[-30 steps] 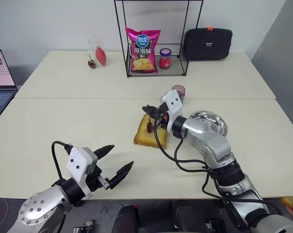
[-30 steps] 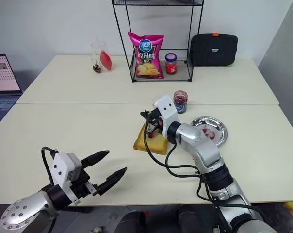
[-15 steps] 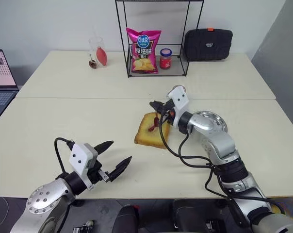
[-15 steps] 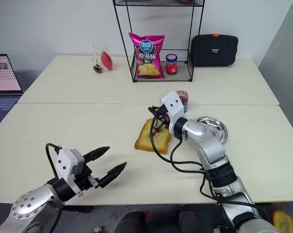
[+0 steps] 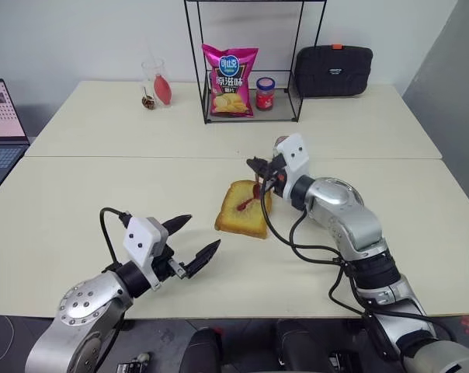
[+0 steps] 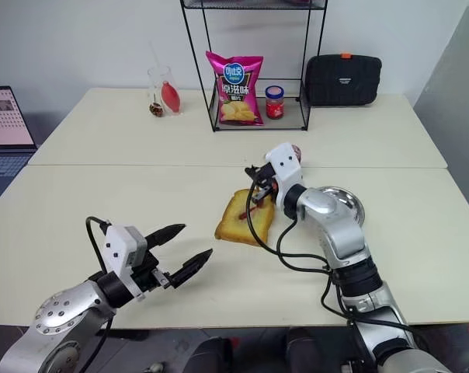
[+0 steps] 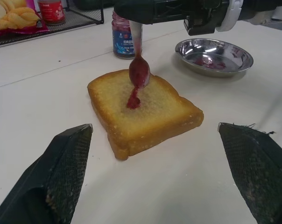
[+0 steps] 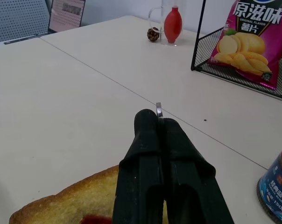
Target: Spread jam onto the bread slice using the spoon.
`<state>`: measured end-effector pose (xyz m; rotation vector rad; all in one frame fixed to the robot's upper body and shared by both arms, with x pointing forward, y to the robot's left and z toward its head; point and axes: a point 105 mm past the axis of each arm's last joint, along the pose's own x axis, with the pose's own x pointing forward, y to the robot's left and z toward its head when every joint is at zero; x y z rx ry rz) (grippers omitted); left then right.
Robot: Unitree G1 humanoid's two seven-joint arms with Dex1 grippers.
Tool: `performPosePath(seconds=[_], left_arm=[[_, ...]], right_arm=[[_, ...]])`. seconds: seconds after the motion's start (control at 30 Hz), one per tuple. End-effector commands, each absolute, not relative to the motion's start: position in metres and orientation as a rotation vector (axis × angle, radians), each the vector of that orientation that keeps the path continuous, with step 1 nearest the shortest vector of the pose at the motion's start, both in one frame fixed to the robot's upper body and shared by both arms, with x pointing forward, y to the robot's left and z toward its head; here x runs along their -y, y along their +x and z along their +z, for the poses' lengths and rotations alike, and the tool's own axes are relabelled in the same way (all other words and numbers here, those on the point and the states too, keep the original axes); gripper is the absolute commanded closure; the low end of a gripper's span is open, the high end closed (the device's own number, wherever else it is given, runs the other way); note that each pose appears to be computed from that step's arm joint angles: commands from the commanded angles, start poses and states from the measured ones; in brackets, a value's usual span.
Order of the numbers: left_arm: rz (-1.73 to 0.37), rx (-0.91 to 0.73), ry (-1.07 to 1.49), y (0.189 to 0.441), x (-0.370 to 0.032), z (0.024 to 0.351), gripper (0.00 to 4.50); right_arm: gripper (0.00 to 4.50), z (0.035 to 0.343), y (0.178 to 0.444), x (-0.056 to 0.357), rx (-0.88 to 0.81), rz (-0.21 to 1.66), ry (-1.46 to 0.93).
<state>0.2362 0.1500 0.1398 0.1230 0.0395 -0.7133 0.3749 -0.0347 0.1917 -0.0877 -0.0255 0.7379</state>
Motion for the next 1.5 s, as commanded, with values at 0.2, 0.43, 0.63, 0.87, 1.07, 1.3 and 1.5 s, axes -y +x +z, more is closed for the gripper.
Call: performPosePath(seconds=[0.2,0.43,0.63,0.87,1.07,1.3,1.5], left_arm=[[-0.743,0.021,0.125,0.233,-0.131,0.162,0.00],[-0.747,0.026,0.117,0.235,-0.125,0.167,0.00],[-0.737,0.022,0.115,0.235,-0.125,0.165,0.00],[-0.742,-0.005,0.107,0.228,-0.130,0.159,0.00],[-0.738,-0.031,0.107,0.223,-0.137,0.149,0.00],[-0.726,-0.046,0.114,0.216,-0.150,0.138,0.00],[-0.712,-0.055,0.119,0.211,-0.158,0.128,0.00]], right_arm=[[4.49,0.218,0.367,0.021,-0.107,0.755,0.402],[4.49,0.185,0.375,0.013,-0.270,0.674,0.581],[4.49,0.165,0.388,0.030,-0.277,0.587,0.518],[4.49,0.165,0.396,0.067,-0.251,0.514,0.494],[4.49,0.182,0.392,0.073,-0.221,0.527,0.530],[4.49,0.213,0.374,0.039,-0.208,0.688,0.766],[4.49,0.166,0.366,0.006,-0.344,0.708,0.701]])
